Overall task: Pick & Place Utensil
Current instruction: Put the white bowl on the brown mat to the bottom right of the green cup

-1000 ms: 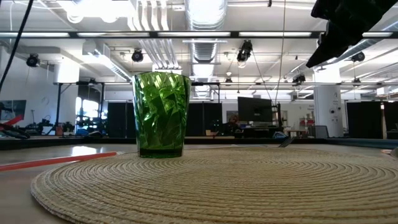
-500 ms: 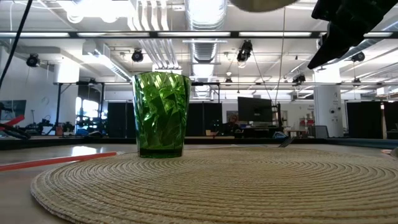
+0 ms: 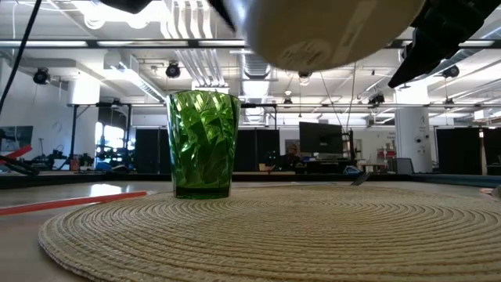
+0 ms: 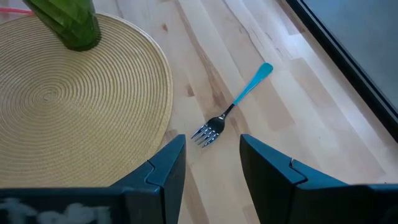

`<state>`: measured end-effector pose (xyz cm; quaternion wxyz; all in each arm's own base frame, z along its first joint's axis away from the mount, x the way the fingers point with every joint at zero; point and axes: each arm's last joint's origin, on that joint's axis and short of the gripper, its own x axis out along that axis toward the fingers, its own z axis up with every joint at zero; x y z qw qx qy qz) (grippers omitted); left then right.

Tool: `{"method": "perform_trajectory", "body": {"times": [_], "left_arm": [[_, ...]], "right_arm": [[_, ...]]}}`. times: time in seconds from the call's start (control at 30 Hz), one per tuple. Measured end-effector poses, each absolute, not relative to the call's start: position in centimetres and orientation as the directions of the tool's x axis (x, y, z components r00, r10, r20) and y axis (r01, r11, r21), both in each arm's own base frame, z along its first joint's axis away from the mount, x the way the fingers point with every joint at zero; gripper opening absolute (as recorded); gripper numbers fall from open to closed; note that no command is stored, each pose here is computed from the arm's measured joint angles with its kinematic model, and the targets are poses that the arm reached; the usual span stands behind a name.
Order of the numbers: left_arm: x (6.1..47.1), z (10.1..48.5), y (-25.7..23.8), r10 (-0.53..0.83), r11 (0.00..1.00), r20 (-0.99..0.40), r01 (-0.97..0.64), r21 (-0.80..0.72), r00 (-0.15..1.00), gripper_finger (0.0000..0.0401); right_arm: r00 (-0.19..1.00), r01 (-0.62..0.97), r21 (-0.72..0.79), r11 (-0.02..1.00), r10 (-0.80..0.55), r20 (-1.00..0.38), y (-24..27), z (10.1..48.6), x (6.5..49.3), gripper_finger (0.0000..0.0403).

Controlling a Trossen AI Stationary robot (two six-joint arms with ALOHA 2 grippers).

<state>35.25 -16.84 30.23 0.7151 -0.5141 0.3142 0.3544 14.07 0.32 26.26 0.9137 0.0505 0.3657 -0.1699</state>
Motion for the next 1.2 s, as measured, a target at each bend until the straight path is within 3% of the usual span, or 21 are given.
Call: {"method": "perform_trajectory", "body": {"times": [0.43, 1.2], "left_arm": [[35.5, 28.9, -17.4, 0.189, 0.167, -0.834, -0.854, -0.492, 0.518, 0.0], [37.7, 23.5, -19.0, 0.208, 0.294, -0.867, -0.875, -0.385, 0.452, 0.0001]], "right_arm": [[0.675, 0.347, -0.032, 0.937, -0.273, -0.686, 0.3, 26.3, 14.1, 0.0148], [0.671, 0.347, -0.034, 0.937, -0.274, -0.689, 0.3, 26.1, 14.1, 0.0148]]}}
